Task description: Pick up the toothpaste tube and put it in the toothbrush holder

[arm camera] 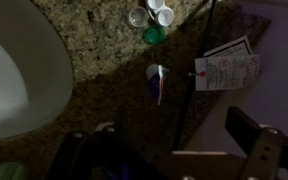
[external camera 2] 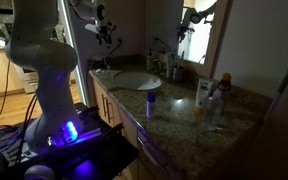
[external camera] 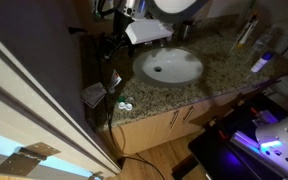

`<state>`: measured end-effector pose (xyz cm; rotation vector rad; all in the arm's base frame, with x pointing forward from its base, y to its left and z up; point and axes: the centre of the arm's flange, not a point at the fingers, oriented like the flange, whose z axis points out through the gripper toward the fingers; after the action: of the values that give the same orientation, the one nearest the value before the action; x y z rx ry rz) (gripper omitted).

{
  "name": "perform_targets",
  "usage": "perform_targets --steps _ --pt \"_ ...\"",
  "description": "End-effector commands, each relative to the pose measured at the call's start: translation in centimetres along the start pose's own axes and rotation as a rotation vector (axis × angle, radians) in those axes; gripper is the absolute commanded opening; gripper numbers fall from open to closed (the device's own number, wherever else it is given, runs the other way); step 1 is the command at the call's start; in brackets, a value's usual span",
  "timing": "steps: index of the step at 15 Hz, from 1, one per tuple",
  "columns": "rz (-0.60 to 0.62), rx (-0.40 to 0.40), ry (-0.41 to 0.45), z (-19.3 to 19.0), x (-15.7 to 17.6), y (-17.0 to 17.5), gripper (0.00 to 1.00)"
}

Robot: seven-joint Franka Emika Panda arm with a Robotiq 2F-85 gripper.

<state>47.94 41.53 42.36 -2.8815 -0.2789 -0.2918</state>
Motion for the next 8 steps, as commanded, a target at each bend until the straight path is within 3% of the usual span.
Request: perform_targets --steps 1,3,5,6,8 --pt "0.026 -0.016 -0.034 3.3 0.5 0.5 1.0" --pt "0.029 -0.005 -0.015 5.3 0.0 0.6 1.0" --pt "0.047 0.026 -0.081 6.9 -0.6 1.3 1.0" --pt "0.036 -0.001 -0.055 5.3 -0.3 1.0 1.0" --pt "0.04 -0.011 -0.079 6.5 -1.1 1.5 1.0"
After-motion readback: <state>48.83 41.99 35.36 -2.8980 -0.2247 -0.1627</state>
